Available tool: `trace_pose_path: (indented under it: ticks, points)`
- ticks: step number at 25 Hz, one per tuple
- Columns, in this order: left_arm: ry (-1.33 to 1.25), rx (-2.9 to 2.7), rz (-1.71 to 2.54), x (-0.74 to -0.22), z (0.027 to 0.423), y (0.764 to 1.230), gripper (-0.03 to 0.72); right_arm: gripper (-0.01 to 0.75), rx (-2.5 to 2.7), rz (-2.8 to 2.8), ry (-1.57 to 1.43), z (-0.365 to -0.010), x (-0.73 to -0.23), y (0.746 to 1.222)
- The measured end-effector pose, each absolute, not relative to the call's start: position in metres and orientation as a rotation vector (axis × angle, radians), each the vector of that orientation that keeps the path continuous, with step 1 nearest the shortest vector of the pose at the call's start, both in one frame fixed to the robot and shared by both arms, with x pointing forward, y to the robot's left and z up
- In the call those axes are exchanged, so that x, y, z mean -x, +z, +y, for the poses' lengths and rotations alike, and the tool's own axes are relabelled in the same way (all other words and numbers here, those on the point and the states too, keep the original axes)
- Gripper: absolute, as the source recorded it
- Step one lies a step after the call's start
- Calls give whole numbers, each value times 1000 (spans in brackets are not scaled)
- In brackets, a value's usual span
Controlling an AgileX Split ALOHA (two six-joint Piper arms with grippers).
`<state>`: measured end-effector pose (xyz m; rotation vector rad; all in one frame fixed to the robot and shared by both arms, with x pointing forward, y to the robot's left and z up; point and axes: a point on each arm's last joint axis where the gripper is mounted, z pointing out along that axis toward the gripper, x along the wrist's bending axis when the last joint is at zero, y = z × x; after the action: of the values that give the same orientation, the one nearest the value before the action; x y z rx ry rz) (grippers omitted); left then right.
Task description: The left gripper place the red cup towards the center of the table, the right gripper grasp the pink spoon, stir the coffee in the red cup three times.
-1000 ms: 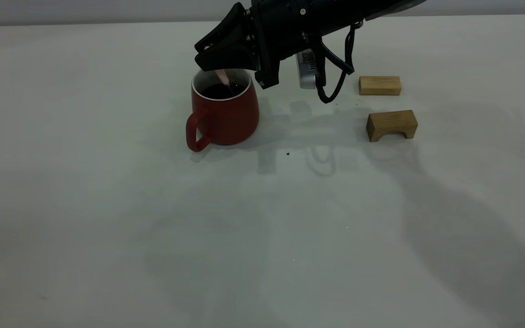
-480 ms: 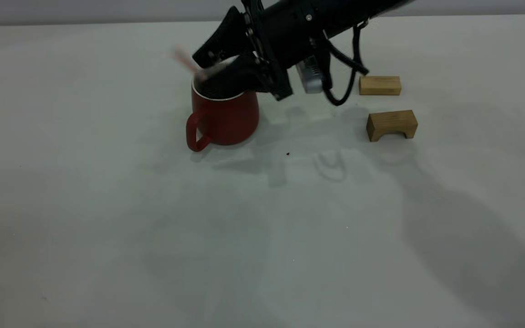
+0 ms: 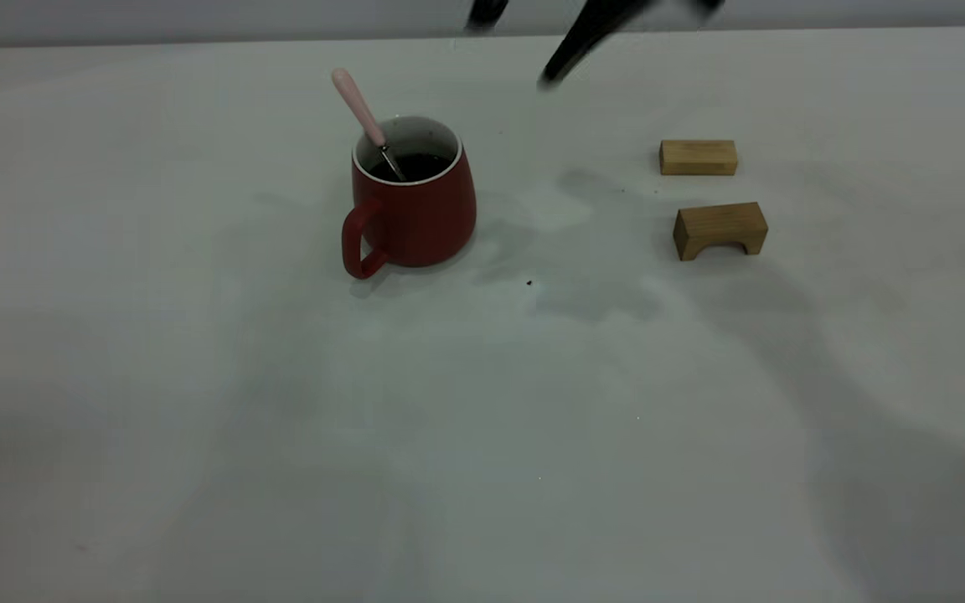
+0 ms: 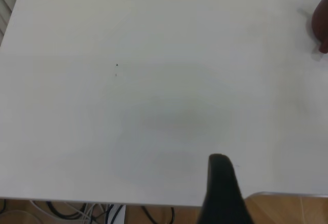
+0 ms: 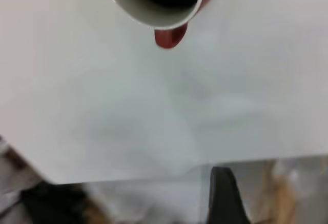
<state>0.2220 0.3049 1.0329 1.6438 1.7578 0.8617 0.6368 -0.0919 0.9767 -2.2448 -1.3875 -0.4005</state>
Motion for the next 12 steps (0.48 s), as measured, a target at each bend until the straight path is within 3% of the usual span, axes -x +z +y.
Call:
trace_pose_path:
  ticks: [5,12]
  points:
    - [862,-1644,1758,-222,305,1033,573,534,2141,-1886,-499,-118,-609,1051]
    - [862,-1644,1758,-222,305,1033,573,533,1910,-2431,-604,-157,-551,1110]
